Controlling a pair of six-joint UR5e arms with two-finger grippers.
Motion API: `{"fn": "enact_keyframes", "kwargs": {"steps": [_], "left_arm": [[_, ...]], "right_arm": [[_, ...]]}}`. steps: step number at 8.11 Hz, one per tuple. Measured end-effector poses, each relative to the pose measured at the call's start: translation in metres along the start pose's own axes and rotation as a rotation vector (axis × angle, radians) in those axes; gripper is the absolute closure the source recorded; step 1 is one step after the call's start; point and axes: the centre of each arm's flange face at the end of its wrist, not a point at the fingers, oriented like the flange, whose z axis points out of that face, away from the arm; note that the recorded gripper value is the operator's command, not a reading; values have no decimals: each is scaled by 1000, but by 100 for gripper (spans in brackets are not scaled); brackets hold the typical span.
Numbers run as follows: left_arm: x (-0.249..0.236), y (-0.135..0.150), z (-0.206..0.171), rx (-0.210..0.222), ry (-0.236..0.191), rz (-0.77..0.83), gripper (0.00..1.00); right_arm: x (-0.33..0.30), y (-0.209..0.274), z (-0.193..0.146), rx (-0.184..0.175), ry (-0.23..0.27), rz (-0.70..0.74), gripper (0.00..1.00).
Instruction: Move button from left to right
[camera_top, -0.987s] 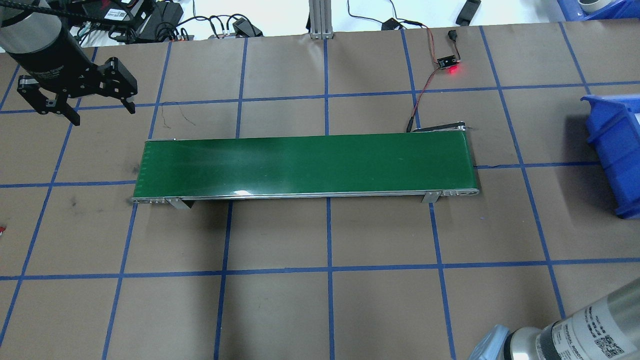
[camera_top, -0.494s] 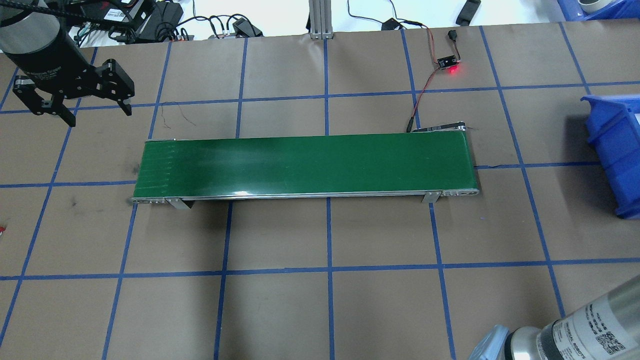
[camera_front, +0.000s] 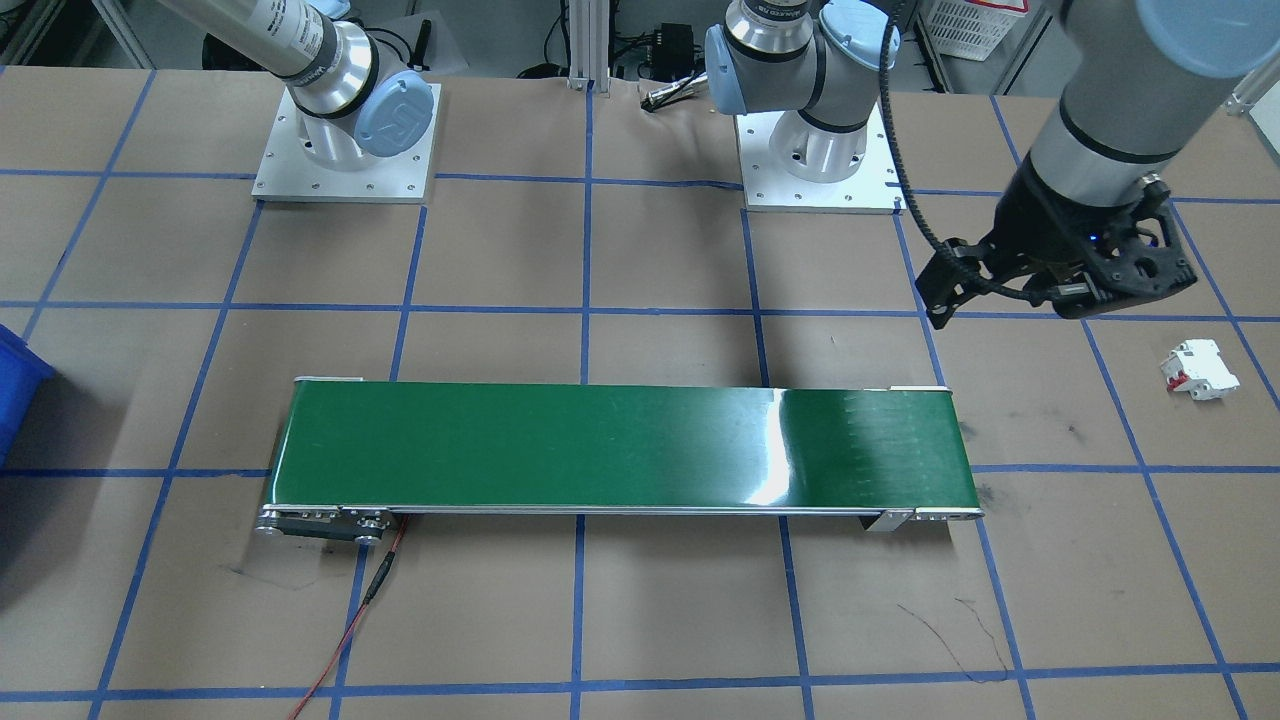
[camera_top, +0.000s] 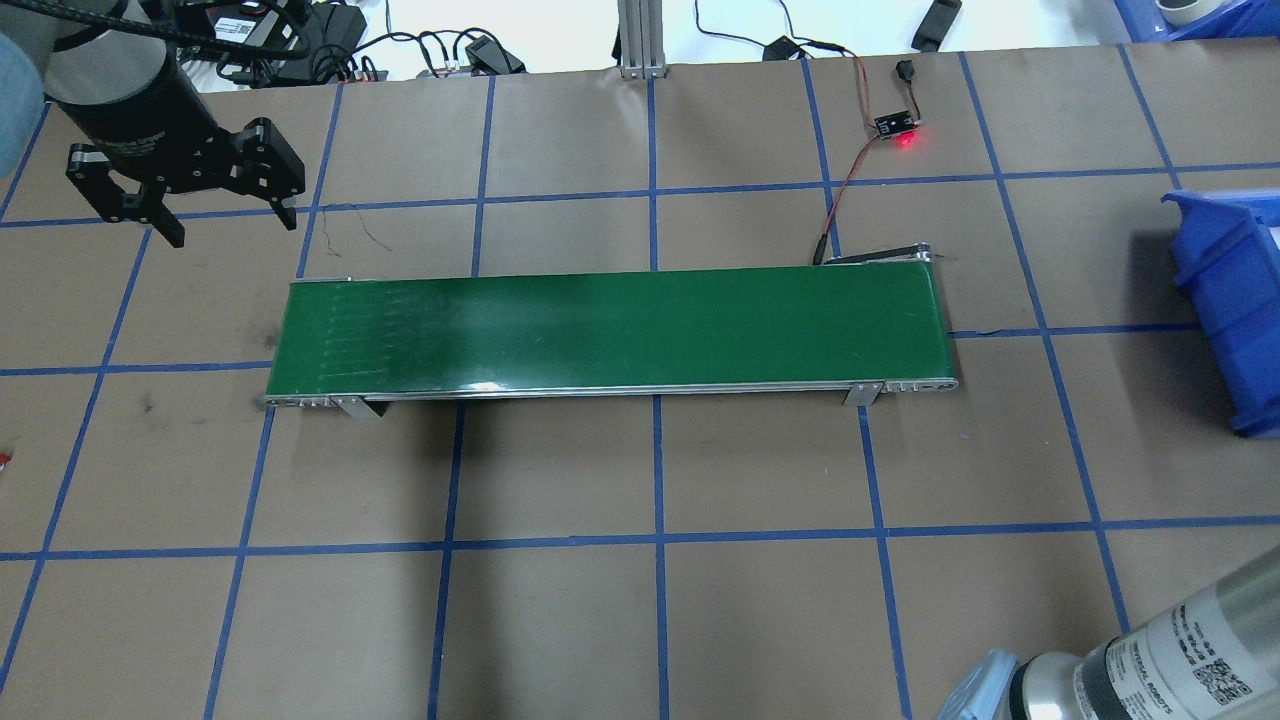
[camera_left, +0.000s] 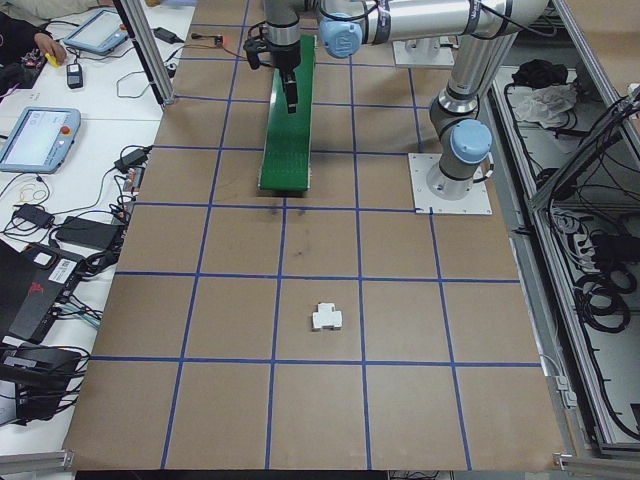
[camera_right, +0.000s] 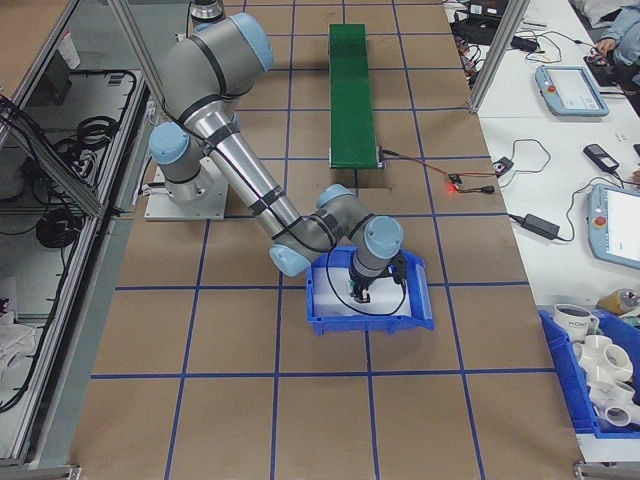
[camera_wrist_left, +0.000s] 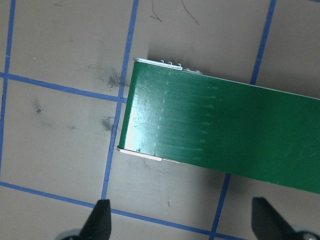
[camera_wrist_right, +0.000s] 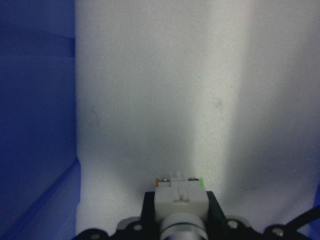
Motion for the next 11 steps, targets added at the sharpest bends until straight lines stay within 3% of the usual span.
{"fn": "enact_keyframes", "kwargs": {"steps": [2,4,7,9,11], "left_arm": [[20,4,1,-1,-1,-9,0],[25,5,2,-2,-2,-18,0],[25,6,5,-7,-6,-19,0],[25,6,6,-8,-8,-20,0],[25,6,7,-10,-11,-20,0]], "right_arm": [[-1,-2,-3,30,2,-46,0],[-6,3,-30,58,23,-65,0],[-58,39,-146,81,52,-62,0],[-155,39,-222,106,78,-62,0],[-294,13,-266,174,89,-24,0]]}}
